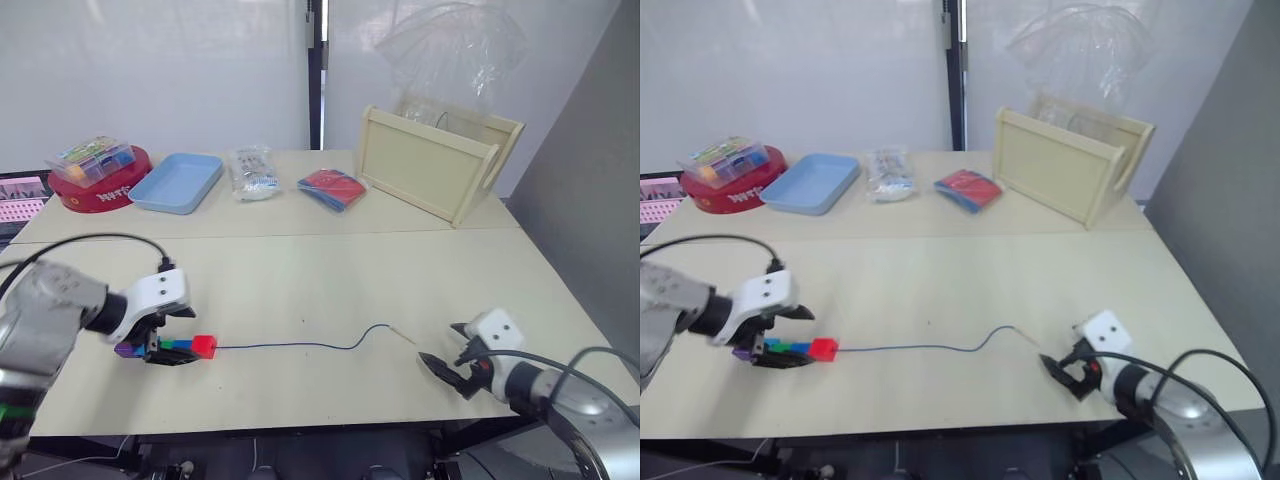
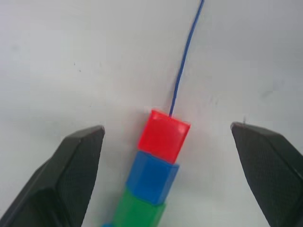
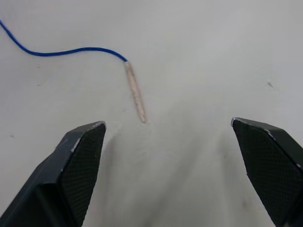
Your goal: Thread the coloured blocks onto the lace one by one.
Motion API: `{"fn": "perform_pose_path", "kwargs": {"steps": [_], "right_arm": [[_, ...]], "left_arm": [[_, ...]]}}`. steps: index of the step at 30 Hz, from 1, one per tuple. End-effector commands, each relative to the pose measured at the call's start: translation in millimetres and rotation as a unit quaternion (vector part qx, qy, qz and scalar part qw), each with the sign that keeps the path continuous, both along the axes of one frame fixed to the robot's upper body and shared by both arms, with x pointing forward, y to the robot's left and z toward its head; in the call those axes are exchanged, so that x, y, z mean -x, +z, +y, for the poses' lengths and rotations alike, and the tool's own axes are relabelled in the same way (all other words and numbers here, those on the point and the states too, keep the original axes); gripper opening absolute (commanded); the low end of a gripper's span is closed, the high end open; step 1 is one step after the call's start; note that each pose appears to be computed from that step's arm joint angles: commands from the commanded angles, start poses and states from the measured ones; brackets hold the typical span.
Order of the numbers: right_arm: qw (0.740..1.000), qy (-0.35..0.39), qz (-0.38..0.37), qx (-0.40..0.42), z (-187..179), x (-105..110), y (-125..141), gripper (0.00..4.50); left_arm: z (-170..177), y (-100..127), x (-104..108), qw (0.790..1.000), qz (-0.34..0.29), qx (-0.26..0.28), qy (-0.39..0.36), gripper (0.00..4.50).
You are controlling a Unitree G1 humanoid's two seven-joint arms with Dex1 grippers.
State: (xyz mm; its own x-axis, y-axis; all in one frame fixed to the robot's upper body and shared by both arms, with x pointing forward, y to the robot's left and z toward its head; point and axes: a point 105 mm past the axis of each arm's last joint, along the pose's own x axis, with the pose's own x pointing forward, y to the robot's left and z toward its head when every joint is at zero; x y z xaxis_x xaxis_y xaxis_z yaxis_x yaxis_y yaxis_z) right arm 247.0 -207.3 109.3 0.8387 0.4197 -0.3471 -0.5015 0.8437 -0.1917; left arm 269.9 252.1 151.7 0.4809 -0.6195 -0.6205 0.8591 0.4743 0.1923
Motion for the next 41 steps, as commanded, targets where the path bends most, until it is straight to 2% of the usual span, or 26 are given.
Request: {"fn": "perform_pose_path", "kwargs": {"steps": [1, 2, 4, 7, 11, 17, 21, 27, 34, 41], "right_arm": [[0.999, -0.022, -0.035, -0.01, -8, 7, 12, 4.48], [0.998, -0.043, -0.039, -0.021, -14, 8, 10, 4.48], [0.995, -0.073, -0.043, -0.052, -23, 11, 7, 4.48], [0.992, -0.099, -0.04, -0.066, -35, 20, 0, 4.48], [0.99, -0.12, -0.028, -0.064, -53, 29, -11, 4.48], [0.992, -0.119, -0.011, -0.046, -74, 38, -21, 4.48], [0.993, -0.11, 0.005, -0.038, -87, 45, -29, 4.48], [0.993, -0.108, 0.002, -0.04, -95, 44, -33, 4.48], [0.994, -0.101, 0.006, -0.043, -95, 40, -33, 4.48], [0.994, -0.098, 0.008, -0.048, -90, 38, -35, 4.48]], "left_arm": [[19, 11, 0, 0.992, -0.094, 0.035, 0.08, 4.5], [23, 10, 1, 0.986, -0.134, 0.04, 0.094, 4.5], [30, -1, 7, 0.978, -0.109, 0.108, 0.143, 4.5], [34, -8, 25, 0.964, -0.09, 0.19, 0.162, 4.5], [44, -15, 48, 0.949, -0.078, 0.242, 0.188, 4.5], [62, -24, 70, 0.941, -0.062, 0.241, 0.228, 4.5], [83, -38, 83, 0.941, -0.053, 0.215, 0.257, 4.5], [88, -59, 84, 0.933, -0.057, 0.21, 0.285, 4.5], [86, -65, 90, 0.933, -0.056, 0.203, 0.292, 4.5], [80, -66, 87, 0.936, -0.053, 0.199, 0.286, 4.5]]}}
